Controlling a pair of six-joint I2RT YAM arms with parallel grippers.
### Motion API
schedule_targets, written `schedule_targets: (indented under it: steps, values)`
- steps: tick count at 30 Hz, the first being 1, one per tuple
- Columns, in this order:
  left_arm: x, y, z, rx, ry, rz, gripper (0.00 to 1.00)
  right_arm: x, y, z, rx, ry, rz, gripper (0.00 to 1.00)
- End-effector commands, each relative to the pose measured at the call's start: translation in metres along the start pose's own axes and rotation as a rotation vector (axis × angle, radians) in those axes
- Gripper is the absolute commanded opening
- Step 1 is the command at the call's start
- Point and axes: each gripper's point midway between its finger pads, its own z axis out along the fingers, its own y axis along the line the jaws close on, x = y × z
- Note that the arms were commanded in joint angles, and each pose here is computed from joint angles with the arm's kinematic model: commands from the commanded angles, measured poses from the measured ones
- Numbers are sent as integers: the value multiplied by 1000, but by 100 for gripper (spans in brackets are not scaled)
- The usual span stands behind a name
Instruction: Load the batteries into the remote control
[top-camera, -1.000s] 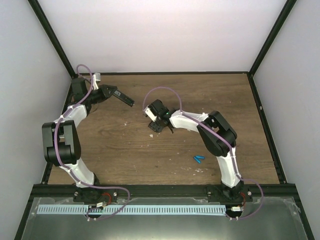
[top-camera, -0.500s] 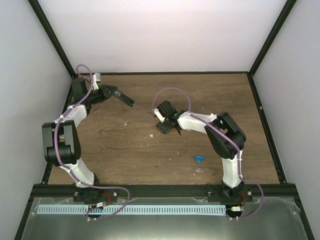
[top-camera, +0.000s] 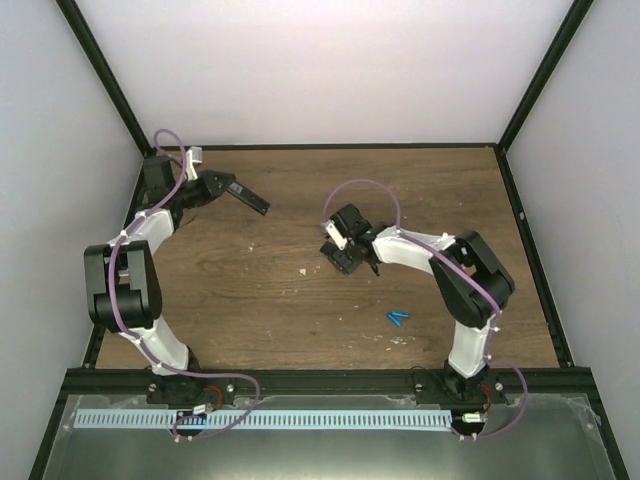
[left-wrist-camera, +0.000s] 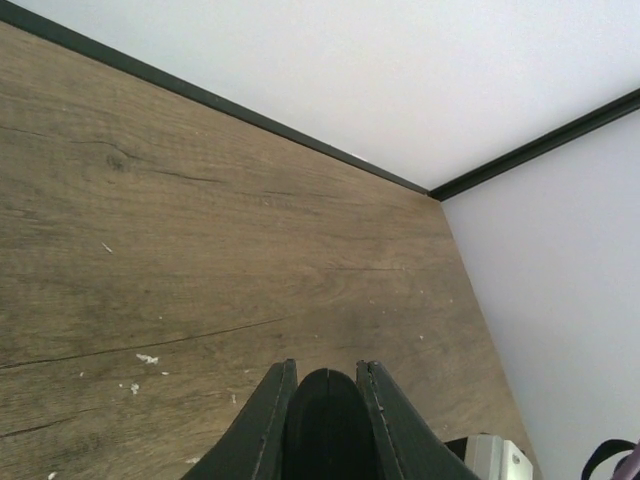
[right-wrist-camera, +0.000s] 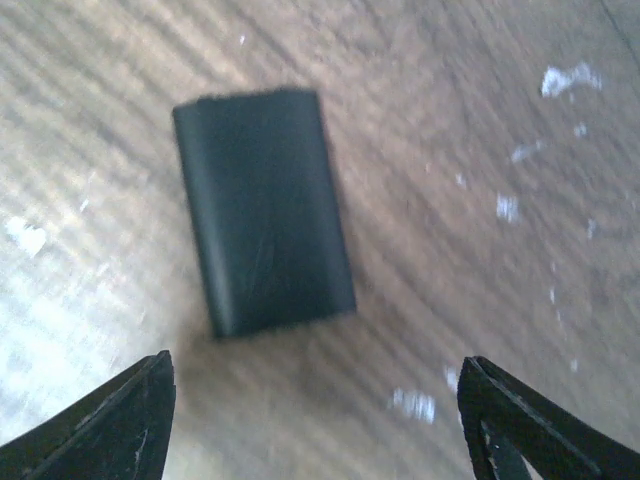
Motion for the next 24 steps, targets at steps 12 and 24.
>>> schedule_targets:
  steps: [12, 24]
  values:
    - [81, -63, 19, 122, 166, 28, 0, 74, 34, -105, -209, 195, 440, 66]
    - [94, -79, 12, 138, 192, 36, 0, 137, 54, -120, -193, 407, 766, 62]
